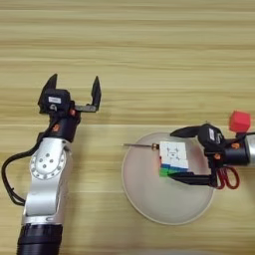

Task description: Move the objects on the table

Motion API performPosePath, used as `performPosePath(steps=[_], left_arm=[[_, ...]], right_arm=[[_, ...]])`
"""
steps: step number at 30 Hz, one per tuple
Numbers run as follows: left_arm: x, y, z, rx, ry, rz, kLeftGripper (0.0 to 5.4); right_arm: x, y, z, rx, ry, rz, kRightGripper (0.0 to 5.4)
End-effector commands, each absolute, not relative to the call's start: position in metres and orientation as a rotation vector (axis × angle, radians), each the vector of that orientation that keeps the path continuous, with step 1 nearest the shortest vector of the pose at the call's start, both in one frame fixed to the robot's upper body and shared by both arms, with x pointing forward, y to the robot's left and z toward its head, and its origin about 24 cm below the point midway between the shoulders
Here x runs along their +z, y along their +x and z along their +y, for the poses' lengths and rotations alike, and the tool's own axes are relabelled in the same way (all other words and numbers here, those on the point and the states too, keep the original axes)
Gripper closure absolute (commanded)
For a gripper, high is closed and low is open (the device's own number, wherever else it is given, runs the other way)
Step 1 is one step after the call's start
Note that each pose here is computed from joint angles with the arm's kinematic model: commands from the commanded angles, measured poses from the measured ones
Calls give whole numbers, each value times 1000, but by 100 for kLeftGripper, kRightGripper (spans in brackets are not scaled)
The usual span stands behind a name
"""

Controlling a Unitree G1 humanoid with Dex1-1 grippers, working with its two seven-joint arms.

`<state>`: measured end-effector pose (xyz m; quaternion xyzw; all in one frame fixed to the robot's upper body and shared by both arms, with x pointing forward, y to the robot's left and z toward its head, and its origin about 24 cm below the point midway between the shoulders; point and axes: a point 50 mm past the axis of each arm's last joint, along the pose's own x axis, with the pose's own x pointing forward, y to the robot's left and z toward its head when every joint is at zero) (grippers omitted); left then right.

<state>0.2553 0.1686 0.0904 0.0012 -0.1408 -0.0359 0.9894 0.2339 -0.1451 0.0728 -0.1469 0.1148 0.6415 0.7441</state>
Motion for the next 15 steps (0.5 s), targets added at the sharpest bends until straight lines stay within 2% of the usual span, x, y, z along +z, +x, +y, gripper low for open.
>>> performPosePath(steps=[1, 13, 15], left_arm=[[93, 255, 168, -79, -5, -296, 0], [93, 254, 167, -78, -6, -299, 0], [93, 254, 167, -77, -6, -300, 0]], right_arm=[[69, 236, -146, 1389, -359, 258, 3], [64, 238, -148, 1368, -384, 266, 161], [64, 238, -148, 1369, -383, 266, 201]])
